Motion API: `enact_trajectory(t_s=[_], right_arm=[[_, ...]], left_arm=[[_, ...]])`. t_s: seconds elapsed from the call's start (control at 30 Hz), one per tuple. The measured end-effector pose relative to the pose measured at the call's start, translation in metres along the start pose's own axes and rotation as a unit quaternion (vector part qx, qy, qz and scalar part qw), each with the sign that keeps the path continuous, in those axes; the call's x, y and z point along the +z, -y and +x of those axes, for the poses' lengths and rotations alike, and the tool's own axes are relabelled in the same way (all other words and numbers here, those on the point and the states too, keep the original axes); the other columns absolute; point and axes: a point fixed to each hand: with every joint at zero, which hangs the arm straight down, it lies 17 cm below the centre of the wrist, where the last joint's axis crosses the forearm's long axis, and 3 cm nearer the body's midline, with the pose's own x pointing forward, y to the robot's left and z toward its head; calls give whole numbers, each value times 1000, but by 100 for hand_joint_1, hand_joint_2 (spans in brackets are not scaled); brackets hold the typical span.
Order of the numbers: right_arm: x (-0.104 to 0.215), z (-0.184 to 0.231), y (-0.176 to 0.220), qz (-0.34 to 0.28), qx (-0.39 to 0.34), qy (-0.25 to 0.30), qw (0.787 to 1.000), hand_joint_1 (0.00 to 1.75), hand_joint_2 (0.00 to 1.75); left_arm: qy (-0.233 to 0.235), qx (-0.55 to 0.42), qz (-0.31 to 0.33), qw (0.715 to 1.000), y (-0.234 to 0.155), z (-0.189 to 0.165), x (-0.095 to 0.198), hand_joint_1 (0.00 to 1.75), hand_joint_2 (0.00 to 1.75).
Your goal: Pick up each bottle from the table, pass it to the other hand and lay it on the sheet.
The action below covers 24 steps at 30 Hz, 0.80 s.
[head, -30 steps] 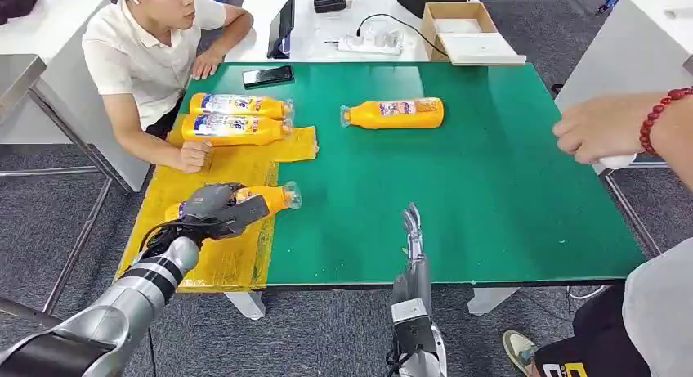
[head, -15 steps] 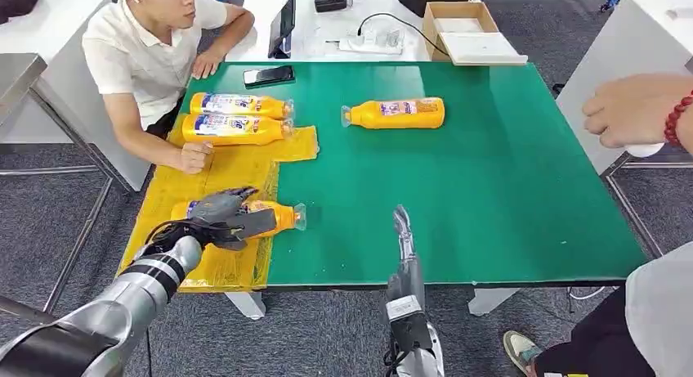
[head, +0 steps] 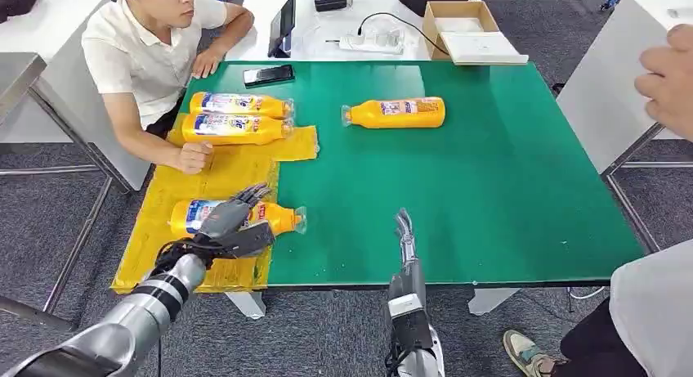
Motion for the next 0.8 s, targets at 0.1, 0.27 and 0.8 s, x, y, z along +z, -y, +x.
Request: enact_trajectory(t_s=[0.1,0.27,0.8], right_arm=[[1,-1,0,0,0,-2,1000,0,0],[6,-5,3,-7,6,-8,1000,0,0],[12,-9,27,-21,106,10,994,0,175]], left_arm=[[14,16,15,1000,5,8,7,0,175],[59,114,86,988,-9,34,25,0,175],[174,261,318,894,-90,127,100,0,175]])
